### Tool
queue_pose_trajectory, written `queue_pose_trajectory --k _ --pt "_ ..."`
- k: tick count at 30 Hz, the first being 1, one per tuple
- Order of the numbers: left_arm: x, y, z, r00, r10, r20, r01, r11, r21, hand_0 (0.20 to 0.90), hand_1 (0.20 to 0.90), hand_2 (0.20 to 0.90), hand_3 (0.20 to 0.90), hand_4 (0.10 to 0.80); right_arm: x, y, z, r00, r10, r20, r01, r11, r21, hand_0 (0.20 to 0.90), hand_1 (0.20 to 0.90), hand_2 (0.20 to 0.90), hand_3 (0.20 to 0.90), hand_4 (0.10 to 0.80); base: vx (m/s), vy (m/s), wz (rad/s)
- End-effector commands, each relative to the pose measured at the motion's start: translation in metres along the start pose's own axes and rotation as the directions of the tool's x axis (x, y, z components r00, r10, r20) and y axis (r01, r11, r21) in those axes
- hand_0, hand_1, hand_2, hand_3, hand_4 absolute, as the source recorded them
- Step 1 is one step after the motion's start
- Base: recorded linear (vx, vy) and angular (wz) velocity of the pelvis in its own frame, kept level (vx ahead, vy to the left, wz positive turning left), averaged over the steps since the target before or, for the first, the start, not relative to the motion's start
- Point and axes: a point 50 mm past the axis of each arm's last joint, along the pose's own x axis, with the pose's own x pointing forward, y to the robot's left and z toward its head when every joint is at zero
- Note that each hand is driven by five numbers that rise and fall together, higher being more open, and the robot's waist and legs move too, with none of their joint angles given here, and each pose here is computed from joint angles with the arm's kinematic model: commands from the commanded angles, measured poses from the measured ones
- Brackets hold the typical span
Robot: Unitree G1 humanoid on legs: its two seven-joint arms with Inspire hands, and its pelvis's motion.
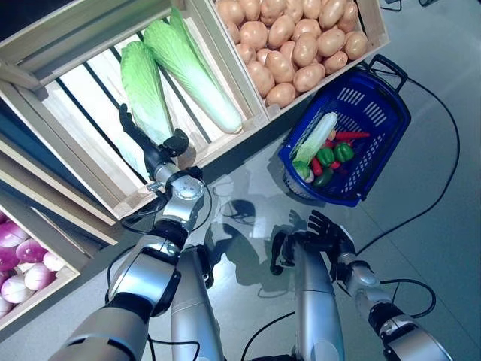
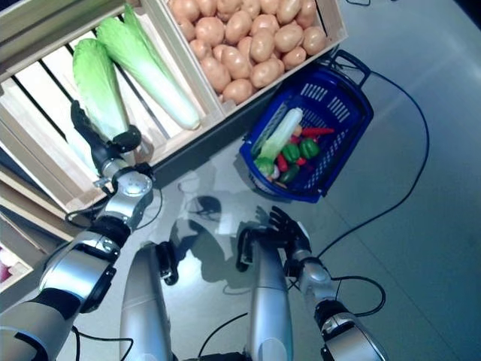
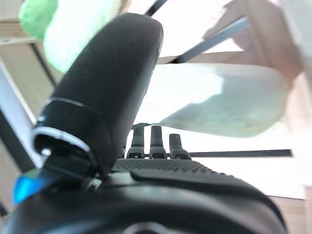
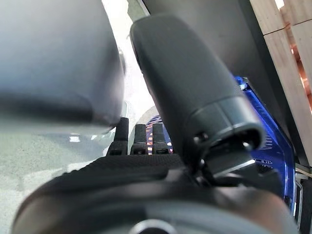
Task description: Put vegetables into the basket
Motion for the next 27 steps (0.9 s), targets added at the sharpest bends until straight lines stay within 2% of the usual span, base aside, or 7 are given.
queue_pose_trajectory --k 1,10,17,18,19,20,27 --pt "0.035 0.011 0.057 0.987 0.078 0.144 -0.066 0.994 -0.083 0.9 0.9 0.9 0.9 0.8 -0.013 -0.023 -0.011 0.998 -0.056 -0.031 0.054 0.997 -0.048 0.9 0.9 0.9 0.9 0.8 -0.021 0.002 0.05" --pt "0.066 0.04 0.053 0.985 0.175 0.005 -0.174 0.982 -0.068 0.9 0.9 0.9 0.9 0.8 -0.012 -0.027 -0.004 0.997 -0.077 -0.002 0.077 0.996 -0.055 0.9 0.9 0.9 0.9 0.8 -0.02 -0.003 0.0" --pt "0.073 0.049 0.043 0.989 0.128 -0.073 -0.136 0.984 -0.113 0.9 0.9 0.9 0.9 0.8 -0.015 -0.033 -0.005 0.995 -0.102 -0.001 0.101 0.993 -0.052 0.9 0.9 0.9 0.9 0.8 0.0 -0.003 -0.01" --pt "0.075 0.047 0.046 0.997 0.064 -0.045 -0.07 0.988 -0.138 0.592 0.592 0.592 0.592 0.595 -0.015 -0.034 -0.004 0.994 -0.105 0.005 0.105 0.993 -0.052 0.9 0.9 0.9 0.9 0.8 0.0 0.0 0.0" --pt "0.075 0.046 0.051 0.999 0.036 -0.01 -0.037 0.989 -0.144 0.479 0.479 0.479 0.479 0.519 -0.015 -0.036 -0.003 0.994 -0.105 0.009 0.105 0.993 -0.052 0.9 0.9 0.9 0.9 0.8 0.0 0.0 0.0" --pt "0.075 0.044 0.056 0.999 -0.005 0.037 0.011 0.987 -0.157 0.3 0.3 0.3 0.3 0.4 -0.016 -0.037 -0.002 0.994 -0.105 0.014 0.105 0.993 -0.053 0.9 0.9 0.9 0.9 0.8 0.0 0.0 0.0" --pt "0.072 0.039 0.06 0.991 -0.109 0.082 0.119 0.983 -0.138 0.3 0.3 0.3 0.3 0.4 -0.022 -0.043 -0.005 0.996 -0.094 0.005 0.094 0.993 -0.07 0.9 0.9 0.9 0.9 0.8 -0.008 0.019 0.09"
